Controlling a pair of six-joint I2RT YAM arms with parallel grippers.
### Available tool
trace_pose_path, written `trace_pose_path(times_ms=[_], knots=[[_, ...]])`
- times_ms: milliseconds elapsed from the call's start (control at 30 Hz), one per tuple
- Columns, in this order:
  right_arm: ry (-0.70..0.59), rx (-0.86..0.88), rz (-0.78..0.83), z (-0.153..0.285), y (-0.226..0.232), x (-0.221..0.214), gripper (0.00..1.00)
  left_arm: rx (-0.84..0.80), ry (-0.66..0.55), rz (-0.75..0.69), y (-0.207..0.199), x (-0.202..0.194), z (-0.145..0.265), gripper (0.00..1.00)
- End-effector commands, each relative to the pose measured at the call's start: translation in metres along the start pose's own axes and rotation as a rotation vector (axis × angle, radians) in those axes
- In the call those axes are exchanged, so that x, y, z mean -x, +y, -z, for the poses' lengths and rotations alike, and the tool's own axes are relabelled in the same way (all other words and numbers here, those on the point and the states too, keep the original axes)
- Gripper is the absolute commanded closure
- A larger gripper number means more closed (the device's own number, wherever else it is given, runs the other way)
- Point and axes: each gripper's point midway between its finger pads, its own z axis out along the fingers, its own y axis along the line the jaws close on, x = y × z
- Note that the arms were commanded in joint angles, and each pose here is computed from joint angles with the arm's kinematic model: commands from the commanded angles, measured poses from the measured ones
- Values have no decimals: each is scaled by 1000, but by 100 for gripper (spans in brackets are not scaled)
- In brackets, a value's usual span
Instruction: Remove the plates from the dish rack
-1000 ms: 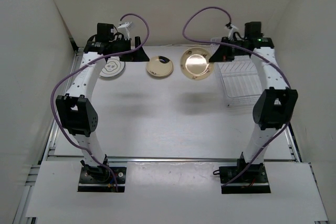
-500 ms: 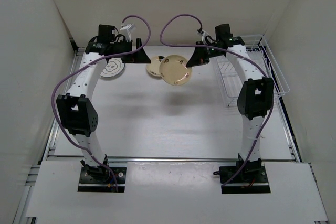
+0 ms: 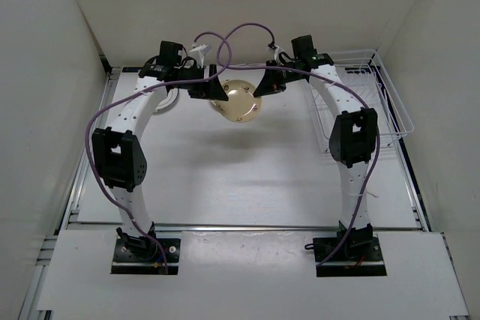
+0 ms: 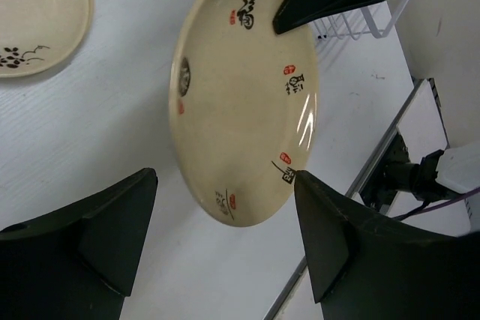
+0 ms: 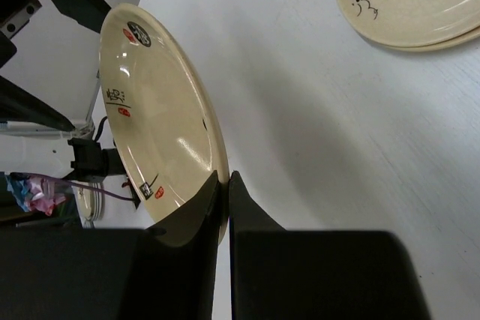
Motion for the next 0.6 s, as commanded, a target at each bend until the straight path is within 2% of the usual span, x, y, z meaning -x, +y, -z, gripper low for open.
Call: trace_pose_path(times_ms=[0,133,267,300,400,433,500,533,567], knots=[[-52,56,73,5,22,23,100,-43,-7,-32,-13,3,0,16],[-56,57,70,4,23,25,100,-33,-1,-26,-9,1,-2,29],[-63,68,77,6,27,28,100,-32,5,-28,-6,0,-5,53],[-63,68,77,6,27,28,100,-32,5,-28,-6,0,-5,65],[-63,68,77,6,27,28,100,-32,5,-38,-5,0,-5,80],[-63,68,77,6,27,28,100,-33,-1,-44,-7,3,-4,88],[-70,40,76,5,22,30,99,-33,-2,-55,-6,3,-4,90],[-79,23,83,7,23,32,93,-22,-3,-55,-4,3,-4,90],[-73,0,66,7,19,30,74,-14,-11,-62,-3,5,-4,90]])
